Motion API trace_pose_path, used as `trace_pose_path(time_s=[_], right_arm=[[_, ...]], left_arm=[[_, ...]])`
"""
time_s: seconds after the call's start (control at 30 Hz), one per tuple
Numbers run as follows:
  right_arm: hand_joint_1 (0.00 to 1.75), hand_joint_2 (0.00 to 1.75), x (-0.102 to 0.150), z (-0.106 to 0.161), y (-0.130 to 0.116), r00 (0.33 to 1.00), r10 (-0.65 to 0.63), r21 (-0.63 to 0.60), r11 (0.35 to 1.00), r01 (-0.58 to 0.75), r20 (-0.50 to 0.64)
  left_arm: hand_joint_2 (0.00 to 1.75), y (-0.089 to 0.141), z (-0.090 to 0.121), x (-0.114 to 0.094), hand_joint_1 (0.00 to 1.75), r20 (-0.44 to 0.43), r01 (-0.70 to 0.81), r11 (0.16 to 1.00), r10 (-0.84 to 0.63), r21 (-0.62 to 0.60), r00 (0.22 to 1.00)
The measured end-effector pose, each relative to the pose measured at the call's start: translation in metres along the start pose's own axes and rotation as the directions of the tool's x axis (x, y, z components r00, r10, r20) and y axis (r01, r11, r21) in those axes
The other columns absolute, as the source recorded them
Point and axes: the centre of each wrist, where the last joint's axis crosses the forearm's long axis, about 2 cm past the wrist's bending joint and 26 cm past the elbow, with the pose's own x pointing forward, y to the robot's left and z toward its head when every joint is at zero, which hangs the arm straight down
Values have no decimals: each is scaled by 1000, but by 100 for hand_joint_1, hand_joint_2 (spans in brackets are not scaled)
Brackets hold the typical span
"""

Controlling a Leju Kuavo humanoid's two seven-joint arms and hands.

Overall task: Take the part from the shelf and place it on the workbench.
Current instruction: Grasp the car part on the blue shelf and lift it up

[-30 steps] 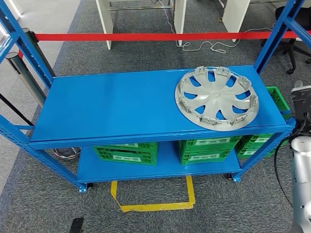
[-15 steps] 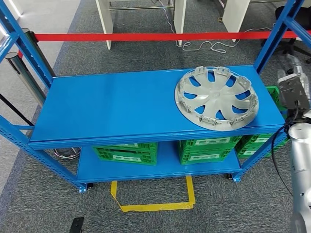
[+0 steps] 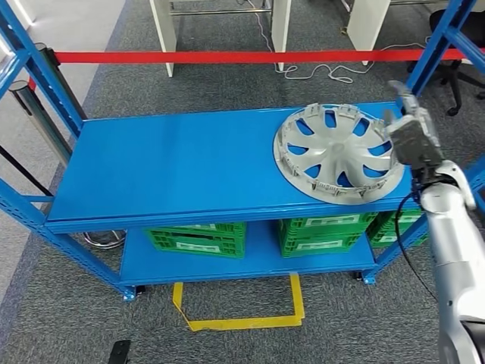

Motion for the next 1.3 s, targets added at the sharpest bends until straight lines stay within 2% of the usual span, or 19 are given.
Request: trace_pose_path(time_s=[0.07,0.2,0.3,0.47,0.6,0.7,0.8,1.03,1.13,1.3], right_arm=[[0,0,15,-7,15,999,42,21,999,-42,10],[0,0,33,-11,37,983,175,33,984,-177,60],[0,0,33,-6,49,964,244,44,967,-249,103],[0,0,29,3,60,954,276,78,955,-286,121],[0,175,28,6,63,948,293,91,948,-305,124],[0,175,23,8,64,913,399,121,905,-407,85],[0,175,6,16,65,861,506,190,842,-505,45],[0,175,-44,37,58,790,611,372,746,-552,-53],[0,175,-57,43,53,746,658,426,707,-564,-103],[0,175,-78,57,44,708,689,488,677,-552,-155]], left_arm=[[175,0,-1,2,0,3,0,1000,0,0,1000],[0,0,-1,2,0,-4,2,1000,-2,7,1000],[0,1,0,1,0,-12,5,1000,-4,16,1000],[0,1,0,0,0,-13,6,1000,-6,20,1000],[0,2,0,1,0,-14,7,1000,-7,21,1000],[0,2,-1,1,0,-23,14,1000,-13,24,1000],[0,3,-1,1,0,-31,21,999,-20,27,999],[0,4,0,0,0,-37,27,999,-25,33,999],[0,5,-1,0,0,-39,30,999,-29,36,999],[0,7,-1,-1,0,-49,49,998,-47,36,998]])
